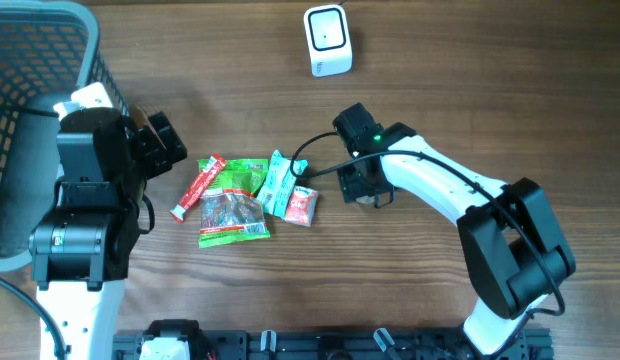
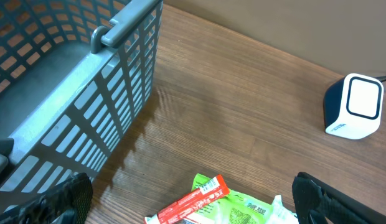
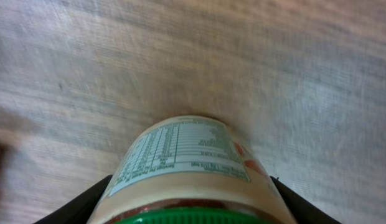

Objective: Scan the item barcode
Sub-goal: 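Lift the jar and swing it up toward the white scanner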

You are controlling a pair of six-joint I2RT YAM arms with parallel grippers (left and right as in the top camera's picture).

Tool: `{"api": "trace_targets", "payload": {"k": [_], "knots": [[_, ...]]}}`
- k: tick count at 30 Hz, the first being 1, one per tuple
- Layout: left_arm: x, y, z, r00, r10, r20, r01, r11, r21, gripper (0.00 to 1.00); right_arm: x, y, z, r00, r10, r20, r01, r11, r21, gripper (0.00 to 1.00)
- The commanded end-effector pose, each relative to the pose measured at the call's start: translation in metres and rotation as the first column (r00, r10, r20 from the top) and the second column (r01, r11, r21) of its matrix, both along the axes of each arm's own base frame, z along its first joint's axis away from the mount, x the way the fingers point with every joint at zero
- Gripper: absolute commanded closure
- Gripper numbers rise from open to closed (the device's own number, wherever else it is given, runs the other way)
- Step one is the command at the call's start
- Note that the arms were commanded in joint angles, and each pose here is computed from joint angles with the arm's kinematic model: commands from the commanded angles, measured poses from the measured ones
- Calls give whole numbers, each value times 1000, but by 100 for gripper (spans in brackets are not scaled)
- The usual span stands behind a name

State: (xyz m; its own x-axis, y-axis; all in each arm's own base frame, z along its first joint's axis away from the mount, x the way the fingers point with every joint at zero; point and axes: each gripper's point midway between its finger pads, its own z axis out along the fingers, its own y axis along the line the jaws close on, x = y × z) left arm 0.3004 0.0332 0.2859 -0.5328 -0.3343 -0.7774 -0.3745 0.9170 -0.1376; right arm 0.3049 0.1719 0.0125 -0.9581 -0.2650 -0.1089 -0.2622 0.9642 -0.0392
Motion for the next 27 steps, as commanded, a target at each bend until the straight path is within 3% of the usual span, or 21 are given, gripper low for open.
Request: {"api": "trace_targets", "payload": {"k": [1, 5, 10, 15, 20, 27], "knots": [[1, 3, 6, 1000, 10, 15, -10, 1000, 9, 0, 17, 13, 58, 994, -15, 112, 5, 996, 86, 38], [1, 3, 6, 1000, 10, 15, -10, 1000, 9, 0, 17, 13, 115, 979, -21, 204, -9, 990, 142, 40], [1, 3, 6, 1000, 9, 15, -10, 1000, 9, 0, 19, 14, 192, 928, -28, 370, -62, 971, 229, 51], [1, 3, 6, 1000, 9, 15, -10, 1000, 9, 0, 30, 20, 243, 878, -35, 478, -111, 956, 273, 50], [1, 3, 6, 1000, 10, 15, -10, 1000, 9, 0, 50, 30, 272, 817, -72, 572, -138, 939, 316, 51], [1, 3, 6, 1000, 9, 15, -10, 1000, 9, 0, 92, 45, 277, 739, -118, 664, -143, 934, 326, 56]]}}
